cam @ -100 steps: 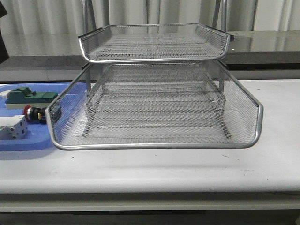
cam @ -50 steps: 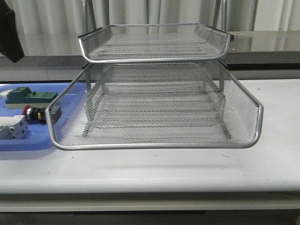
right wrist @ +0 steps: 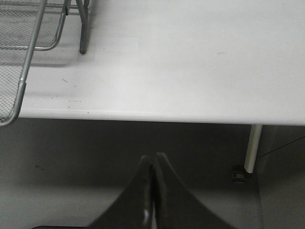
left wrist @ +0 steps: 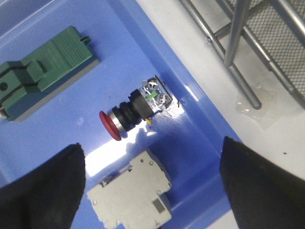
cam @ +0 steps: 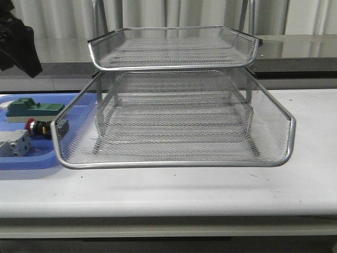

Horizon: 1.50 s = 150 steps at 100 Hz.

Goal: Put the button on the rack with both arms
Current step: 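Lower the left gripper into the blue tray and grasp the red push button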

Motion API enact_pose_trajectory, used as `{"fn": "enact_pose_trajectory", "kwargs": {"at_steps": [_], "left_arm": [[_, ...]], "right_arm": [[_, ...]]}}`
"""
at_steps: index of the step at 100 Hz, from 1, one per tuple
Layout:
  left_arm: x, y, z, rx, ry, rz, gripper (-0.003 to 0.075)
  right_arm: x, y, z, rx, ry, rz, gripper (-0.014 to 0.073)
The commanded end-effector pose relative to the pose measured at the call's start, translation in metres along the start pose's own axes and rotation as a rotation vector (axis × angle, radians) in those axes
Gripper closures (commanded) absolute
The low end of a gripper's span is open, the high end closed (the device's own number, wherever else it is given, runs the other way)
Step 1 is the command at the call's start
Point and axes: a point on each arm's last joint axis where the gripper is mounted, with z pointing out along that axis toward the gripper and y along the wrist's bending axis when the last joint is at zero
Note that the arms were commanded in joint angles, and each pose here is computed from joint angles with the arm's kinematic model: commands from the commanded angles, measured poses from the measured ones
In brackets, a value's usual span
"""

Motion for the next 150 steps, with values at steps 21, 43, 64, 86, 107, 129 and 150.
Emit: {"fn": "enact_pose_trajectory", "kwargs": {"at_steps": [21,43,64,86,107,129,150], "left_arm": [[-0.038,0.017,0.015,0.016,-0.042,0.165,0.0172],[-0.041,0.024,0.043,0.062,0.007,0.312,0.0172],[-0.035,0.027,0.066,0.097,0.048,0.355,0.0172],[-0.036,0.029,0.070,0.079,0.033,0.364,0.0172],[-0.034,0.026,0.084,0.102,0.052,0.400,0.0172],[-0.032,0.022,0.106,0.116,0.075,0.412,0.0173],[-0.029,0.022,0.112,0.125,0.090,0.412,0.0174]], "right_arm": [[-0.012,-0.001,-0.007,0.011,-0.080,-0.007,0.0663],[-0.012,-0.001,-0.007,0.011,-0.080,-0.007,0.0663],[-0.012,-0.001,-0.007,0.011,-0.080,-0.007,0.0663],[-0.012,-0.001,-0.007,0.011,-0.080,-0.007,0.0663],[-0.012,-0.001,-0.007,0.011,-0.080,-0.007,0.0663],[-0.012,-0.001,-0.007,0.011,-0.080,-0.007,0.0663],[-0.012,-0.001,-0.007,0.011,-0.080,-0.007,0.0663]]}}
